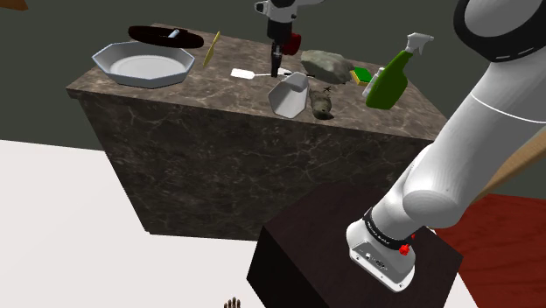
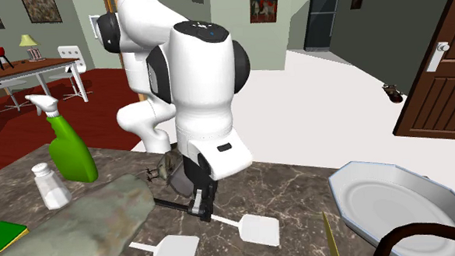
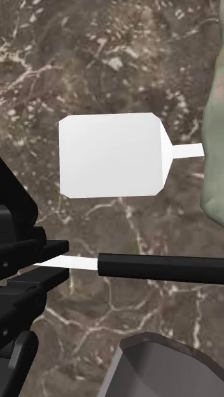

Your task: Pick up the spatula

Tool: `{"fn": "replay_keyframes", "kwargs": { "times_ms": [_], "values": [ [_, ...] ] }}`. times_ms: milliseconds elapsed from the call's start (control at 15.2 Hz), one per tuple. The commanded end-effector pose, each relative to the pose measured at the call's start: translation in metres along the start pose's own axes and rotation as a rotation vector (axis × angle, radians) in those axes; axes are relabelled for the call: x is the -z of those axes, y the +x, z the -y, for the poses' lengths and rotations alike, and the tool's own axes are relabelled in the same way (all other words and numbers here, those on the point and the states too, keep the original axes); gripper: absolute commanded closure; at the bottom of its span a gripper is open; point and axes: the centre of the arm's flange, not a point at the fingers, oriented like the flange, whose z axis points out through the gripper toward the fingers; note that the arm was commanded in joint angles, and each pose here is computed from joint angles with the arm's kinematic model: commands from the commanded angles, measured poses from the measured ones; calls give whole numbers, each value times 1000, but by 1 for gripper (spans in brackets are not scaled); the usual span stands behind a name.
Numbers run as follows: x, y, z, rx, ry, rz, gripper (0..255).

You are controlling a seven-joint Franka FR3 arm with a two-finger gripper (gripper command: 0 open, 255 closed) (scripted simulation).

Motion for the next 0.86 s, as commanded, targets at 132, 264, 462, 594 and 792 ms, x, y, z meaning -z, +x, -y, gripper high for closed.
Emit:
{"fn": "replay_keyframes", "kwargs": {
  "times_ms": [132, 264, 462, 594, 792],
  "values": [
    [21, -2, 0, 0, 0, 0, 255],
    [32, -3, 0, 0, 0, 0, 255],
    [47, -4, 0, 0, 0, 0, 255],
    [58, -5, 0, 0, 0, 0, 255],
    [64, -5, 0, 0, 0, 0, 255]
  ]
}}
